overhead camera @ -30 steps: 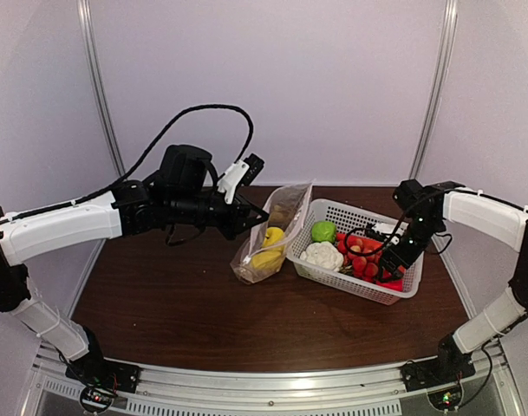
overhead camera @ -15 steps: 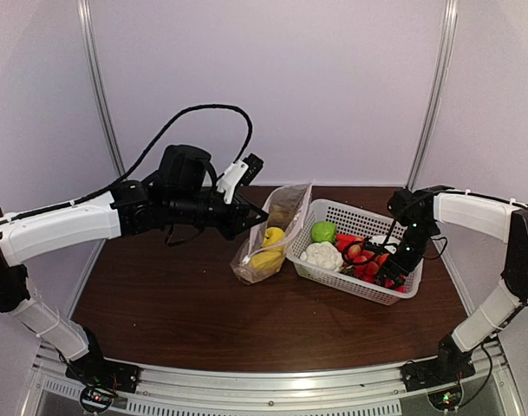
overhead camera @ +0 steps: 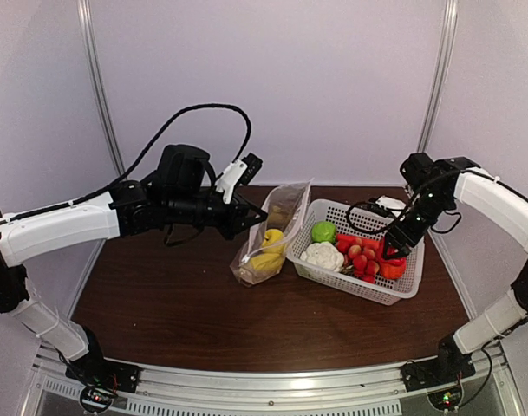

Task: Place the food in the zip-top bag and seal the zipper
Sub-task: Pick up the fake vegetable from the bin, then place the fake vegetable in the zipper food storage bag.

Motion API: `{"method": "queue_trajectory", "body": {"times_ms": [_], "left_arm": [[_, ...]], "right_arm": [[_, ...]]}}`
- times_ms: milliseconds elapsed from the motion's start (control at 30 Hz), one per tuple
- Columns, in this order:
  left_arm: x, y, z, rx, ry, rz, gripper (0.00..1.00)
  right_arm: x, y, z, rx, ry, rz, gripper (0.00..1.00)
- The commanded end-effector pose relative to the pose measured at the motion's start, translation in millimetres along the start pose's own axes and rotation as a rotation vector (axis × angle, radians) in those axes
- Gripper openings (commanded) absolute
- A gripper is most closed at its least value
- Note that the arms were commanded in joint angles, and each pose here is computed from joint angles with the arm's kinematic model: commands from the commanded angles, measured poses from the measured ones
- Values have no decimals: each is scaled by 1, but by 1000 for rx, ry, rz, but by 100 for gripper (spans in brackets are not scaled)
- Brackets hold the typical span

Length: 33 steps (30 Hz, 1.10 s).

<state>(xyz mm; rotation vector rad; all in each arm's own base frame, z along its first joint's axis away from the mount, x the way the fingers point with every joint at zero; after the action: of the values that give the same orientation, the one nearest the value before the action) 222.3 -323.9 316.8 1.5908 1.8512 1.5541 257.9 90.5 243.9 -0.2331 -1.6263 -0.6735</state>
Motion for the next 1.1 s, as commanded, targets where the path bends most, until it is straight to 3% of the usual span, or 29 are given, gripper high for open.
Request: {"method": "queue_trajectory", "body": {"times_ms": [0, 233, 533, 733, 1067], "left_arm": [[1, 5, 0, -12, -19, -37, 0], [-9, 3, 3, -5, -79, -21, 0], [-13, 6, 8, 2, -114, -25, 0], [-12, 8, 9, -6, -120, -31, 0], [-5, 10, 8, -13, -137, -42, 0]], "right_arm": [[34, 19, 10, 51, 41, -181, 68], [101, 65, 38, 210, 83, -510, 67], [132, 138, 77, 444, 300, -679, 68], [107, 176, 97, 499, 389, -626, 68], [70, 197, 86, 387, 281, -530, 66]]}}
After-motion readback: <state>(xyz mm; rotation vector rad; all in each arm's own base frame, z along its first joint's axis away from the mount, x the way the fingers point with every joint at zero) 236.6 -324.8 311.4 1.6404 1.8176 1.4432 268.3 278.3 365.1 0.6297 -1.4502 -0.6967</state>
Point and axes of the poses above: each gripper's point midway between its finger pads, its own x axis back along the fingers, its own z axis along the line the jaws close on, y = z × x, the point moved 8 cm from there along x, back along the fingers, and after that the axes turned 14 degrees about x, right-handed, at the moved point
